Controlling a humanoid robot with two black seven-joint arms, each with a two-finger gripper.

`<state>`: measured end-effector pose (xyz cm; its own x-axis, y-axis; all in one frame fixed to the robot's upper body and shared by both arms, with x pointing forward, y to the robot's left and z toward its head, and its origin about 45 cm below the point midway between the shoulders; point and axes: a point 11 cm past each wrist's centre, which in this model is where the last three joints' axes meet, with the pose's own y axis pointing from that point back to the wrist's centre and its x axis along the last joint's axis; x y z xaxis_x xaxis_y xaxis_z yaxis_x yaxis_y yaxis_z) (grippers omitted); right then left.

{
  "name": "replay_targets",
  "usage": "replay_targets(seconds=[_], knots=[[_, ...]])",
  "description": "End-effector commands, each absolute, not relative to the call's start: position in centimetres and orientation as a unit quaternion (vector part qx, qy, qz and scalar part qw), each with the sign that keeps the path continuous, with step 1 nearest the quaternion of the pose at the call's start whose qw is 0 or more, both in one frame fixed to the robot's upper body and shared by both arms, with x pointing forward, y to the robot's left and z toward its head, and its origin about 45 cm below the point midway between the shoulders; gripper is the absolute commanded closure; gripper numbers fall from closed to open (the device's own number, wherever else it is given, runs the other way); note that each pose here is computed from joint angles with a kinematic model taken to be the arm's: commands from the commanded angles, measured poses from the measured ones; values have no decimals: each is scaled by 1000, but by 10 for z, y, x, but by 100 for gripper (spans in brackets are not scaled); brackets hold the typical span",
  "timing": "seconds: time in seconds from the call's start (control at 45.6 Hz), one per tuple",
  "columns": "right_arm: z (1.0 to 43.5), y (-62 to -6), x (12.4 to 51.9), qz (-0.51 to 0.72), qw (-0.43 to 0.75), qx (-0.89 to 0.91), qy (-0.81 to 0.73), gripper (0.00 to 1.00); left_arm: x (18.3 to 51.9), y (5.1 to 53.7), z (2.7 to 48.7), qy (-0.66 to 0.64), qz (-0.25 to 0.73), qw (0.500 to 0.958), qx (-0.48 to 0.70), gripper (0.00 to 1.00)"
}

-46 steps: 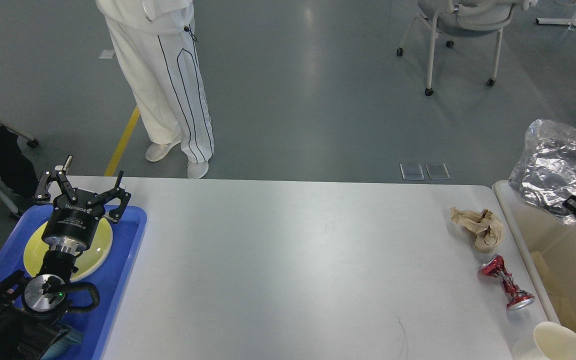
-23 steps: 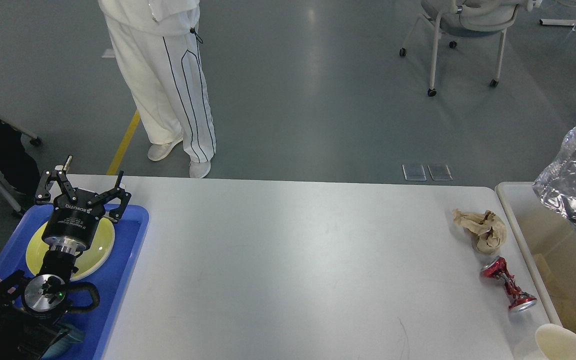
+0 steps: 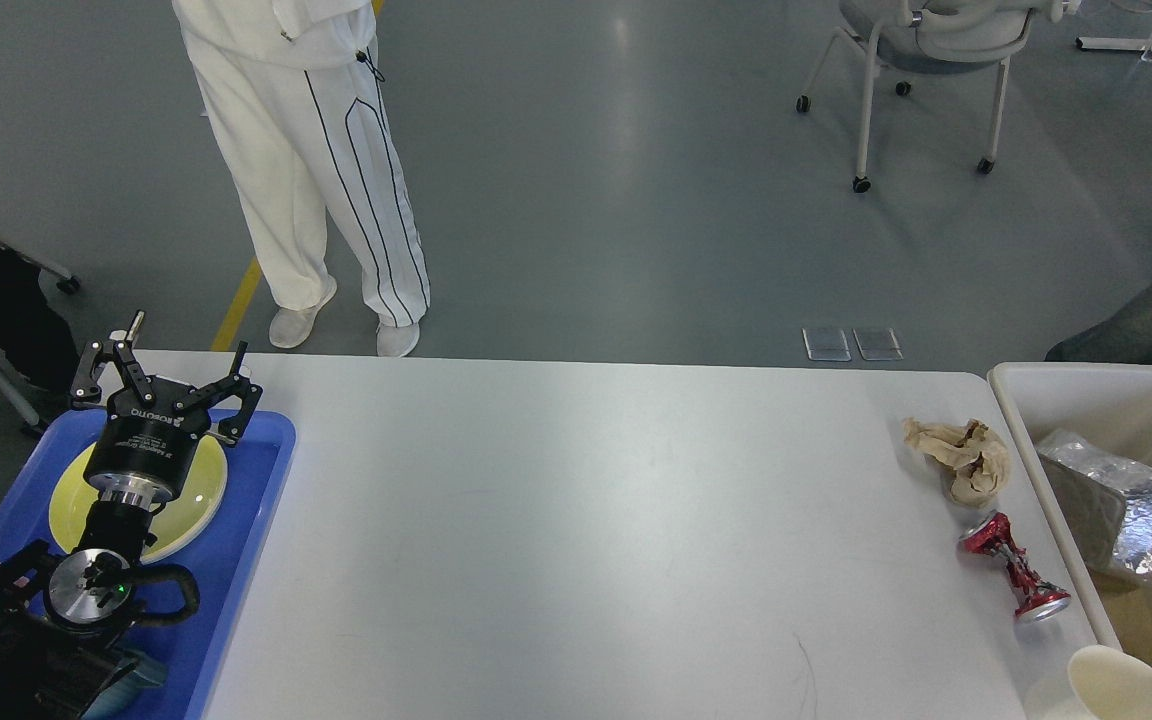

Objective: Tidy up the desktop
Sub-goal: 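Carry the foil bag over the white bin and release it, then swing the right gripper back toward the remaining brown paper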

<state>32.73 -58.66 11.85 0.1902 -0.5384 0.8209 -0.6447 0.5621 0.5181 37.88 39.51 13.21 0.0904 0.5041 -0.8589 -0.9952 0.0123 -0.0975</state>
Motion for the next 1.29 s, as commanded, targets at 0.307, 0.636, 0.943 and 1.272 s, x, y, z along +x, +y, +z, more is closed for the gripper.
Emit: replay_targets(seconds=[0.307,0.636,0.943,1.272], knots=[[142,-563,369,62,585,493,-642,0,379,395,132,324,592,633,-379,3],[180,-477,450,108,558,586,-577,0,379,395,132,324,592,633,-379,3],[240,-309,520,122,480,748,-442,0,379,395,133,323,591,634,-380,3],[259,-200,477,89,502,832,-218,0,379,395,132,324,592,633,-379,3]])
